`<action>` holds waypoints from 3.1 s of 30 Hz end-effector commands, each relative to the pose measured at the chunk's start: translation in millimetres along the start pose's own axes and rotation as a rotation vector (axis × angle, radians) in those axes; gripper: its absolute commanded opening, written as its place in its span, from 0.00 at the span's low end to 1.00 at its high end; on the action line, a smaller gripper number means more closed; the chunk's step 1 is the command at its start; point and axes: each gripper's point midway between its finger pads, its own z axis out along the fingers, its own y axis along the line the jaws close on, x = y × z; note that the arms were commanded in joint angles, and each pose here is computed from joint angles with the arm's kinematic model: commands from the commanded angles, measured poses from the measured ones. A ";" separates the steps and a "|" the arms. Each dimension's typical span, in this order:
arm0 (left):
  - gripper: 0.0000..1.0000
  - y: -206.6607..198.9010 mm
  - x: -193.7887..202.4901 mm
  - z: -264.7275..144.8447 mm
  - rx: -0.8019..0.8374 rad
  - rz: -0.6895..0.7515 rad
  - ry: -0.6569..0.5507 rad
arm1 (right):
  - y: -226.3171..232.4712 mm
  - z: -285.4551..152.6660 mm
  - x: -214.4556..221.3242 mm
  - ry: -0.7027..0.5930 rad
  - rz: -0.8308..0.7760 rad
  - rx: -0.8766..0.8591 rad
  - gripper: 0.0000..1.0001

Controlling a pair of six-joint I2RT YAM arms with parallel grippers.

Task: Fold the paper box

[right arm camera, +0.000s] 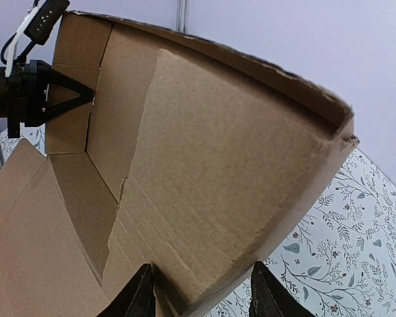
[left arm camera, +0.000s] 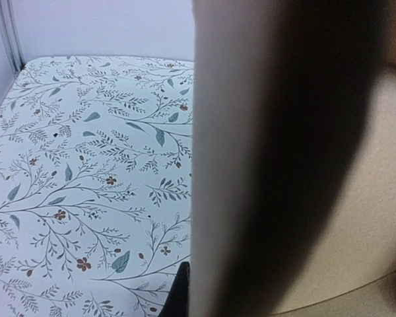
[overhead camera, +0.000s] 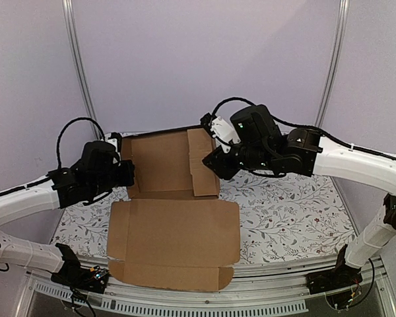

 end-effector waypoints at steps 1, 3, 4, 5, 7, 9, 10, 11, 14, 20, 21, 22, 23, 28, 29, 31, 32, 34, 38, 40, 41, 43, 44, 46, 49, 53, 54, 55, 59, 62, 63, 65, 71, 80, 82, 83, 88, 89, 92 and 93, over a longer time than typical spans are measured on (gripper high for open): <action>0.00 -15.3 -11.7 -6.8 0.008 0.013 -0.027 | -12.5 9.6 -8.0 -0.020 0.031 0.100 0.48; 0.00 -16.8 -11.1 -7.4 -0.005 0.026 -0.029 | -15.7 13.5 -7.7 -0.024 0.040 0.126 0.49; 0.00 -17.5 -10.8 -7.7 -0.010 0.031 -0.030 | -17.4 14.5 -8.6 -0.028 0.046 0.136 0.49; 0.00 -18.3 -10.4 -8.2 -0.015 0.038 -0.032 | -18.5 17.0 -7.7 -0.028 0.050 0.147 0.50; 0.00 -20.0 -11.0 -9.4 -0.023 0.045 -0.038 | -20.8 20.1 -7.0 -0.030 0.059 0.165 0.51; 0.00 -22.5 -11.6 -10.8 -0.028 0.054 -0.045 | -22.2 23.9 -5.8 -0.031 0.065 0.181 0.52; 0.00 -23.4 -10.7 -10.8 -0.032 0.061 -0.045 | -22.2 25.9 -5.4 -0.032 0.067 0.184 0.52; 0.00 -24.5 -10.4 -11.2 -0.034 0.065 -0.047 | -22.5 27.2 -5.5 -0.035 0.071 0.186 0.52; 0.00 -27.1 -10.0 -13.4 -0.041 0.075 -0.057 | -22.5 33.1 -2.7 -0.032 0.075 0.195 0.51; 0.00 -32.0 -10.9 -18.9 -0.050 0.087 -0.080 | -25.0 45.5 6.0 -0.018 0.081 0.227 0.44; 0.00 -33.7 -10.3 -19.7 -0.048 0.088 -0.081 | -26.1 47.4 7.2 -0.017 0.081 0.236 0.42; 0.00 -34.6 -10.3 -20.2 -0.048 0.089 -0.084 | -27.3 49.9 9.7 -0.011 0.078 0.247 0.41; 0.00 -35.2 -10.4 -20.8 -0.050 0.090 -0.086 | -28.7 51.2 11.0 -0.009 0.077 0.258 0.39; 0.00 -37.7 -10.3 -22.5 -0.047 0.093 -0.090 | -31.4 59.7 19.5 0.010 0.071 0.288 0.27; 0.00 -38.2 -10.0 -22.6 -0.046 0.094 -0.091 | -32.2 61.0 21.2 0.014 0.069 0.294 0.23; 0.00 -38.4 -10.6 -22.7 -0.048 0.095 -0.093 | -33.8 62.1 23.1 0.018 0.067 0.305 0.14; 0.00 -38.6 -10.3 -22.6 -0.048 0.096 -0.092 | -34.2 63.0 24.3 0.021 0.066 0.307 0.09; 0.00 -38.8 -10.7 -22.8 -0.048 0.095 -0.093 | -33.9 63.7 24.6 0.020 0.065 0.309 0.00; 0.00 -40.6 -12.1 -24.2 -0.042 0.092 -0.097 | -32.2 66.1 24.5 0.015 0.077 0.300 0.00; 0.00 -41.4 -13.5 -25.4 -0.041 0.088 -0.102 | -29.8 67.3 24.3 0.011 0.086 0.288 0.00; 0.00 -41.5 -14.2 -26.1 -0.042 0.089 -0.105 | -28.4 68.0 24.0 0.006 0.094 0.279 0.02; 0.00 -41.5 -14.5 -26.6 -0.044 0.090 -0.108 | -25.5 69.8 25.0 0.001 0.112 0.263 0.10; 0.00 -41.7 -14.7 -26.4 -0.045 0.090 -0.109 | -24.6 70.6 25.4 -0.001 0.119 0.257 0.15; 0.00 -41.5 -15.0 -26.7 -0.048 0.092 -0.111 | -23.4 72.8 27.3 0.002 0.127 0.250 0.22; 0.00 -41.4 -15.5 -27.0 -0.051 0.095 -0.113 | -22.2 78.9 35.0 0.019 0.130 0.247 0.22; 0.00 -40.0 -16.7 -28.0 -0.059 0.098 -0.119 | -21.1 85.5 46.1 0.041 0.136 0.245 0.23; 0.00 -40.1 -17.2 -28.5 -0.058 0.097 -0.120 | -19.7 86.8 48.0 0.046 0.139 0.239 0.25; 0.00 -39.8 -17.0 -28.5 -0.059 0.096 -0.121 | -17.8 88.6 50.2 0.051 0.142 0.231 0.27; 0.00 -39.6 -18.1 -29.0 -0.060 0.093 -0.125 | -11.3 96.5 59.1 0.068 0.175 0.200 0.31; 0.00 -39.1 -18.0 -29.5 -0.061 0.091 -0.126 | -7.0 100.9 64.5 0.066 0.206 0.180 0.32; 0.00 -39.0 -18.1 -29.8 -0.061 0.090 -0.127 | -6.5 102.1 66.9 0.065 0.215 0.177 0.33; 0.00 -38.8 -17.5 -29.8 -0.059 0.087 -0.127 | -5.8 103.2 71.3 0.057 0.240 0.172 0.37; 0.00 -37.6 -14.3 -29.1 -0.059 0.088 -0.120 | -10.5 96.3 67.2 -0.040 0.326 0.159 0.39; 0.00 -36.7 -8.9 -26.7 -0.058 0.079 -0.110 | -19.6 73.3 47.4 -0.207 0.395 0.146 0.39; 0.00 -37.7 -8.9 -26.1 -0.055 0.076 -0.110 | -20.1 69.1 44.2 -0.233 0.407 0.139 0.40; 0.00 -37.9 -8.8 -26.1 -0.054 0.075 -0.109 | -19.8 68.1 43.3 -0.240 0.409 0.134 0.40; 0.00 -39.2 -8.1 -26.2 -0.043 0.067 -0.106 | -23.0 61.3 37.1 -0.280 0.415 0.137 0.40; 0.00 -39.7 -8.1 -26.2 -0.040 0.063 -0.107 | -23.8 60.6 35.8 -0.284 0.415 0.140 0.39; 0.00 -41.9 -7.4 -26.4 -0.025 0.049 -0.104 | -25.1 61.4 34.2 -0.287 0.408 0.150 0.38; 0.00 -42.9 -7.2 -26.5 -0.018 0.043 -0.103 | -25.5 62.2 34.6 -0.287 0.408 0.156 0.36</action>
